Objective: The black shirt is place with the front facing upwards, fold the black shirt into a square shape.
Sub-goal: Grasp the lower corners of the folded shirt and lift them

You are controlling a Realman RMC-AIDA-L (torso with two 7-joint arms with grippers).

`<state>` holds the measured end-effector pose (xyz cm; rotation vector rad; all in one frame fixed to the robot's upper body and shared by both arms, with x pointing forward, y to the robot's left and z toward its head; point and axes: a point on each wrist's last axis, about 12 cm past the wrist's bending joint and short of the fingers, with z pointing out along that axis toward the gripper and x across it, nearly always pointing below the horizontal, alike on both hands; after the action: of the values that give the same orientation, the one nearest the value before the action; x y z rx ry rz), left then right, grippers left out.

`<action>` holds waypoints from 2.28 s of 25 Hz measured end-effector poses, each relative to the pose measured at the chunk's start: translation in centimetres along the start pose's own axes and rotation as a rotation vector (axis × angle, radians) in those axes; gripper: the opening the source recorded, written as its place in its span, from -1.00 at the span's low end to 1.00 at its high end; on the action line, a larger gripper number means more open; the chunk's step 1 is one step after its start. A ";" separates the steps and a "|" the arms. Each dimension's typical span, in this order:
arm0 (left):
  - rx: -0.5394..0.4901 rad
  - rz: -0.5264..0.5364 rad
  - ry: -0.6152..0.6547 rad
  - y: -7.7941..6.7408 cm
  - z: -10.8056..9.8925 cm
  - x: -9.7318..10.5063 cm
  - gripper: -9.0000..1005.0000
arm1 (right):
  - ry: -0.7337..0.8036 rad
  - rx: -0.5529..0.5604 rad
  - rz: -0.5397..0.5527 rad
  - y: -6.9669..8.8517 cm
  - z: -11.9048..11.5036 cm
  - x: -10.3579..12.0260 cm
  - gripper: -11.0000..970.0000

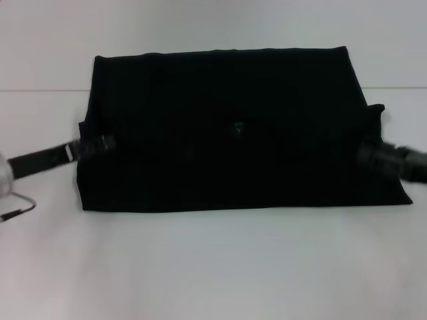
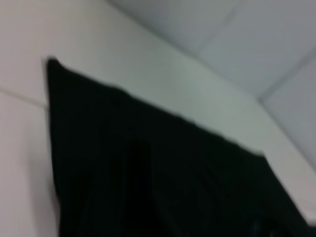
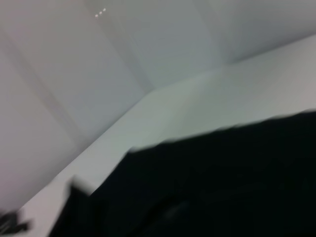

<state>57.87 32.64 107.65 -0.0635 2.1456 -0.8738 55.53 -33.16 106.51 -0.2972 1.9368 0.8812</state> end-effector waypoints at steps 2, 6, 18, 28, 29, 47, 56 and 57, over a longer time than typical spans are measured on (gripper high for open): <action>-0.015 0.029 0.045 0.2 -0.8 -0.1 0.24 | 0.050 -0.045 -0.027 0.4 -0.5 0.4 0.66; -0.049 0.063 0.096 0.7 -1.3 0.1 0.55 | 0.117 -0.056 -0.058 0.6 -0.9 1.3 0.83; -0.094 0.098 0.173 0.6 0.3 1.1 0.79 | 0.118 -0.043 -0.062 0.6 -0.4 1.4 0.91; -0.113 0.124 0.201 0.7 0.5 1.3 0.77 | 0.116 -0.045 -0.064 0.7 -0.1 1.2 0.91; -0.113 0.124 0.201 0.7 0.5 1.3 0.77 | 0.116 -0.046 -0.063 0.7 -0.1 1.2 0.91; -0.137 0.189 0.251 0.4 1.1 1.5 -0.59 | 0.101 -0.037 -0.052 0.5 -0.3 0.9 0.91; -0.119 0.196 0.257 0.2 1.0 1.3 -0.89 | 0.105 0.055 0.094 -1.3 -2.7 -3.1 0.91; -0.116 0.196 0.257 0.1 1.0 1.3 -0.89 | 0.105 0.055 0.094 -1.3 -2.7 -3.1 0.91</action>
<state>57.72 31.79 106.28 0.2080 2.3925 -0.6724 56.01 -36.41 109.32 -0.2257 2.0832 0.8863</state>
